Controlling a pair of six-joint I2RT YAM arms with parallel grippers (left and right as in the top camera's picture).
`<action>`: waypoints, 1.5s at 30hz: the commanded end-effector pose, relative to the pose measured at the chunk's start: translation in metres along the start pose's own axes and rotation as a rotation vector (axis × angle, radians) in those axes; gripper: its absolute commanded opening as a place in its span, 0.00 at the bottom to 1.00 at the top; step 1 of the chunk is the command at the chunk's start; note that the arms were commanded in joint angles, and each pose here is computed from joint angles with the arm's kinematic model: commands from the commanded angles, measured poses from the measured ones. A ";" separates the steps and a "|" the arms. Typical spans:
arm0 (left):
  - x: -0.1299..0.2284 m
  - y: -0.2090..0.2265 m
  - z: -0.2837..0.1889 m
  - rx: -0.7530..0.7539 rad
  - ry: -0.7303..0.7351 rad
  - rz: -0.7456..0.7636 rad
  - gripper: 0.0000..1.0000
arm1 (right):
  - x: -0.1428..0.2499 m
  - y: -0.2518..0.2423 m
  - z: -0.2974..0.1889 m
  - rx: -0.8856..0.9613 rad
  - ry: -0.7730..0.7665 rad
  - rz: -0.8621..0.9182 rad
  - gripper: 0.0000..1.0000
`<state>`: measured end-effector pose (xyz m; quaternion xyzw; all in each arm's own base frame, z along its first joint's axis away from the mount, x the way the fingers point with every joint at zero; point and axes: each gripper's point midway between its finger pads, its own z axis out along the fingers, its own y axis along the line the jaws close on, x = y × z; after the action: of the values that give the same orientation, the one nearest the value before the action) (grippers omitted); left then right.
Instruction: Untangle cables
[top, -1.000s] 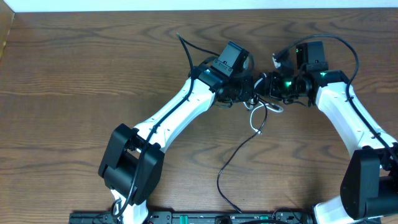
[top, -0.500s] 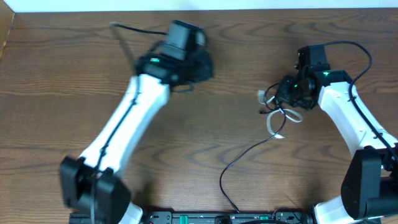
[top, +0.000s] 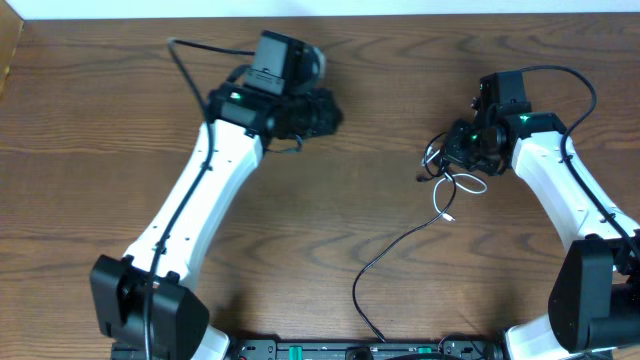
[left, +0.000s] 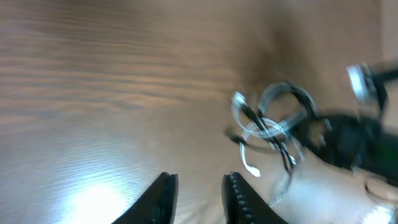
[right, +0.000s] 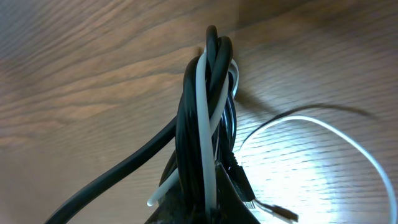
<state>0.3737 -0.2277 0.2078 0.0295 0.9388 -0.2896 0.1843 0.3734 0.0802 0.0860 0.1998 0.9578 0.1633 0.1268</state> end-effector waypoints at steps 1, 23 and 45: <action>0.022 -0.028 0.021 0.098 0.099 0.065 0.50 | 0.003 0.013 -0.003 -0.063 0.018 -0.023 0.01; 0.055 -0.073 0.125 0.103 0.134 0.152 0.59 | 0.003 0.012 -0.003 -0.062 0.018 -0.027 0.01; -0.010 0.039 0.148 -0.500 -0.255 0.067 0.08 | 0.028 0.069 -0.020 -0.404 0.169 -0.103 0.01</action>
<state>0.4136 -0.3159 0.0718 0.0162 0.9584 -0.1387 0.2489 0.3726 0.1238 0.1053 0.1504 0.9393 0.2898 0.1055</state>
